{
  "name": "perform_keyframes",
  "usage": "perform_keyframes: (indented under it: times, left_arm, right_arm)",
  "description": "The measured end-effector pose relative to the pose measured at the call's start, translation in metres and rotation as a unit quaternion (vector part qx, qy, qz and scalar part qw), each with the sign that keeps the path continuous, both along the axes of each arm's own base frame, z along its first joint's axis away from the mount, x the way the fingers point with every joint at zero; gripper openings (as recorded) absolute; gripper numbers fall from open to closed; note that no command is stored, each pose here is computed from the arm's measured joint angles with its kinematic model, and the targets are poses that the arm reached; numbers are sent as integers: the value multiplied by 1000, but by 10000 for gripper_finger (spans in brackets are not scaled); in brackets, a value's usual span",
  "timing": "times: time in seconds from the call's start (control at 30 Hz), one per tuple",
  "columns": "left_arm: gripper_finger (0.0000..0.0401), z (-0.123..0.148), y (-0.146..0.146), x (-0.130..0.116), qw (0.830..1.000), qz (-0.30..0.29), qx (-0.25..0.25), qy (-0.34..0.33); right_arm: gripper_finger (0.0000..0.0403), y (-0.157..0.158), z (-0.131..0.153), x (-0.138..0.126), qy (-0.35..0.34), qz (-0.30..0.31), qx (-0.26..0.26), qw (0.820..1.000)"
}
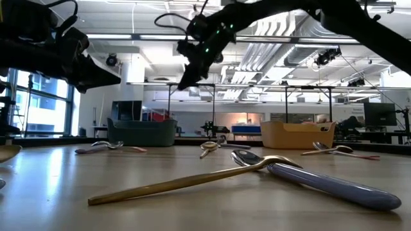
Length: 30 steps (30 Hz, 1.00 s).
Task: Sort silverware by color (type)
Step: Put the center orange spoon into the orange bin
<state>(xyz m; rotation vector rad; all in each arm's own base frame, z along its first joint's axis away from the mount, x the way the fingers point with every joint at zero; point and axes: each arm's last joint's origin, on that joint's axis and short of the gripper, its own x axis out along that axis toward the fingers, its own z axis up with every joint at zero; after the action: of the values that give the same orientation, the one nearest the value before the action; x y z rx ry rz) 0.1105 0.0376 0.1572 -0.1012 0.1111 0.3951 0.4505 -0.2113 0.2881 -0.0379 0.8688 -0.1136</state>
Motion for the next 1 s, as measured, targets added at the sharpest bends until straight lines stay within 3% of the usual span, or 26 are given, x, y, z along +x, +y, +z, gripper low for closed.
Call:
perform_keyframes:
  times: [0.13,0.27,0.37,0.63,0.73,0.87,1.0]
  left_arm:
    - [0,0,0,0,1000,-1,7,2]
    - [0,3,0,0,1000,0,25,-4]
    - [0,7,0,1,999,0,40,-21]
    - [0,7,0,1,999,2,25,-28]
    - [0,9,0,1,999,4,31,-35]
    - [0,12,1,1,998,7,37,-51]
    - [0,13,1,0,998,13,39,-54]
  right_arm:
    - [3,31,0,-9,71,5,35,997]
    - [3,72,0,-16,87,9,62,994]
    - [2,104,-15,-29,93,-1,86,992]
    - [2,203,-21,-107,72,-108,147,981]
    - [1,229,-10,-130,57,-125,183,973]
    - [1,244,-5,-152,86,-199,240,946]
    - [1,287,9,-179,119,-239,295,917]
